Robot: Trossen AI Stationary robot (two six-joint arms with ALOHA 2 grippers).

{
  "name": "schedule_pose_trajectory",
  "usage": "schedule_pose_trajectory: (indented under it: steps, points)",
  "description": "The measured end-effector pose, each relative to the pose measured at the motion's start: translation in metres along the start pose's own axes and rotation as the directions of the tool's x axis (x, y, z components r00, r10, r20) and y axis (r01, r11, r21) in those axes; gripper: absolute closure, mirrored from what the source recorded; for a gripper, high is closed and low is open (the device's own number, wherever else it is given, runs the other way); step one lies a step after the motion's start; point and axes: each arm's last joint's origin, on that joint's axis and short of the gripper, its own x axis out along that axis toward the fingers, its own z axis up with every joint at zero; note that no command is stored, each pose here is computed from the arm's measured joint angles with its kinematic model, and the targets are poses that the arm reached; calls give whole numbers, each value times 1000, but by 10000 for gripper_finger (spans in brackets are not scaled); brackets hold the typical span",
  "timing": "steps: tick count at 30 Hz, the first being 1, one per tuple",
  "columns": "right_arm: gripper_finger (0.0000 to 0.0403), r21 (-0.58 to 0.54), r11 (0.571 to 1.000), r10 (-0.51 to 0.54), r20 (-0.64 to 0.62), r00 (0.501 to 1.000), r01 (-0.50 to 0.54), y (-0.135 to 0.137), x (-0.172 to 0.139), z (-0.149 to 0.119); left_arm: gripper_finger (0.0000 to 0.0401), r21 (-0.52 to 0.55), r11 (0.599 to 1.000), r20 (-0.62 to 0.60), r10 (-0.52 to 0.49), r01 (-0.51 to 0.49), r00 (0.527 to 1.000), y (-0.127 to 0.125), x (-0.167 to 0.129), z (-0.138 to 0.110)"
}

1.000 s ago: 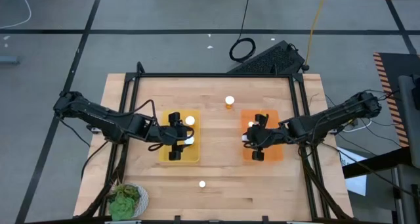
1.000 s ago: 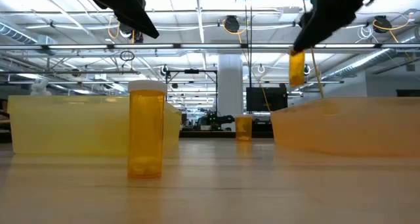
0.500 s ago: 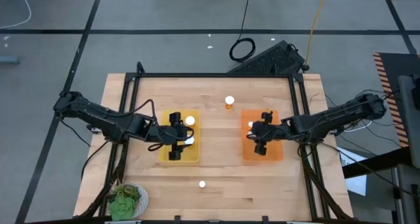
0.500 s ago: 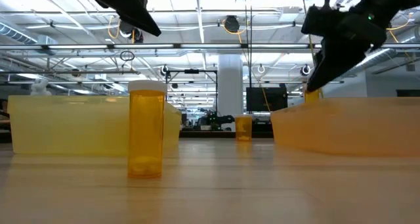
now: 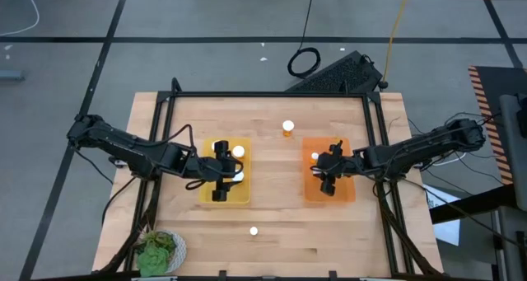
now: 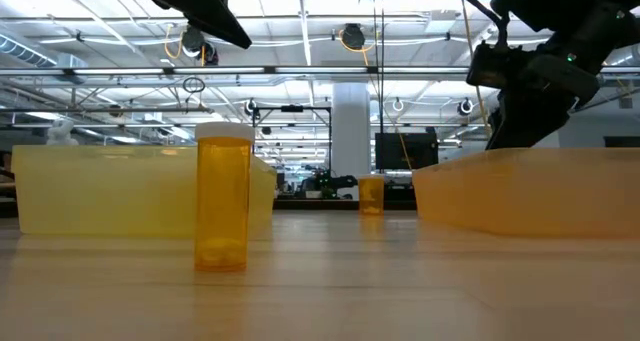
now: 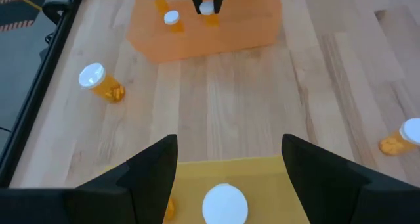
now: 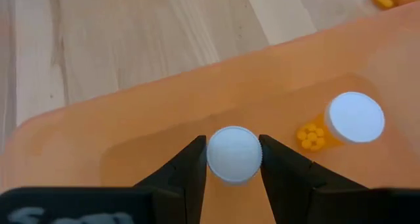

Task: Pick and place medicine bottles into bin by pill shape (circle, oval)
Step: Put the small orange pill bottle into the orange bin, then put the large orange pill bottle into the yellow bin

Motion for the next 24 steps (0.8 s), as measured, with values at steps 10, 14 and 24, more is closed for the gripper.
schedule_pose_trajectory:
  steps: [10, 14, 24]
  points:
    - [246, 34, 999, 0, -4, 1000, 0, 0, 0, -1, 128, 11, 1000, 3, -1, 0, 1000, 0, 0, 0]
    - [225, 34, 999, 0, -2, 1000, 0, 0, 0, 0, 128, 11, 1000, 3, -1, 0, 1000, 0, 0, 0]
    - [200, 47, 998, 28, 77, 997, -32, 0, -15, 7, 128, 11, 1000, 4, -4, 4, 1000, 0, 0, 0]
